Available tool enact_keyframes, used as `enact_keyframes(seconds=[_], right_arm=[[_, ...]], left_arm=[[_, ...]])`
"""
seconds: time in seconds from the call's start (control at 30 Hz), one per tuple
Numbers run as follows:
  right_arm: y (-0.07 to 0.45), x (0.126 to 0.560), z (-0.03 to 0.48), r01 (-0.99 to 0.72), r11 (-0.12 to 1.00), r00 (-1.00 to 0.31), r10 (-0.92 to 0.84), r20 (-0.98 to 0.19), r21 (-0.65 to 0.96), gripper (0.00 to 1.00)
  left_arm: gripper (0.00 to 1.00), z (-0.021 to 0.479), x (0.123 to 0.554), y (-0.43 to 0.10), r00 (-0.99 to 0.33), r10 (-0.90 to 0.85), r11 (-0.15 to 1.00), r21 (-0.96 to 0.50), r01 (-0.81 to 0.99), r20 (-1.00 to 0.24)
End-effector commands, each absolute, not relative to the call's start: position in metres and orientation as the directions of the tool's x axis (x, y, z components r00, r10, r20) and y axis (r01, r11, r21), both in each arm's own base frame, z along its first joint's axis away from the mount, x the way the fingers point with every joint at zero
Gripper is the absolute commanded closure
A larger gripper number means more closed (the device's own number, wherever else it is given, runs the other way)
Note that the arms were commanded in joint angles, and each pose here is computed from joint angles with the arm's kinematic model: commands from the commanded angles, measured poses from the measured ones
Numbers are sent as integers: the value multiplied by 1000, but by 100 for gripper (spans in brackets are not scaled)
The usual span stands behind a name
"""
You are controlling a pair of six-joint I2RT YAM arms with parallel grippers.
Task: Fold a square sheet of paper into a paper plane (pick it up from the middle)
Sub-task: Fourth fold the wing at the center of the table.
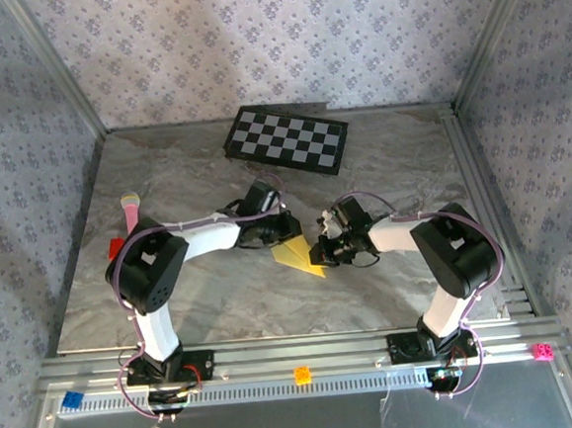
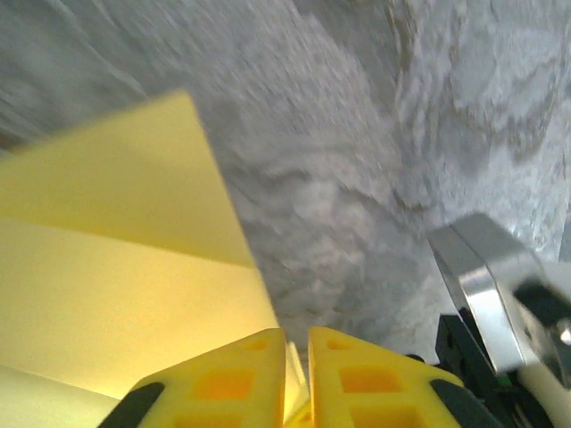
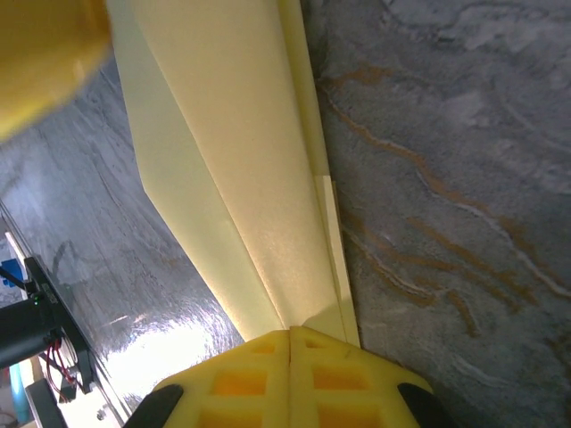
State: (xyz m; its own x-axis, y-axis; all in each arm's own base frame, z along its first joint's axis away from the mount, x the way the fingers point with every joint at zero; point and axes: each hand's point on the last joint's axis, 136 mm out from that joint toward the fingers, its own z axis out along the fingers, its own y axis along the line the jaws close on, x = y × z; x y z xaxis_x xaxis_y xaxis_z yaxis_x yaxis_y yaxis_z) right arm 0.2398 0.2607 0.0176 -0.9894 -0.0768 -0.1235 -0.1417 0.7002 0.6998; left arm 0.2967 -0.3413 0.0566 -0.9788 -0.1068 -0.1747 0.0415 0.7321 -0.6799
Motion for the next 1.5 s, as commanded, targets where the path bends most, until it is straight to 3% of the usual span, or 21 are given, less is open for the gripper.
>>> enact_keyframes(seconds=[0.0, 0.3, 1.07, 1.47], right_arm=[[236, 223, -14, -50, 794, -999, -34, -37, 605, 100], [231, 220, -21, -34, 808, -999, -29, -19, 588, 100], [227, 214, -27, -26, 812, -1000, -27, -7, 583, 100], [231, 218, -22, -28, 805, -1000, -20, -20, 592, 100]], left_arm=[[87, 44, 286, -347, -982, -114, 735, -678, 17, -148], [88, 7, 287, -321, -978, -158, 749, -662, -31, -133], [85, 2, 353, -243, -943, -312, 767, -617, -179, -113], [83, 62, 360, -252, -933, -300, 734, -673, -95, -196]])
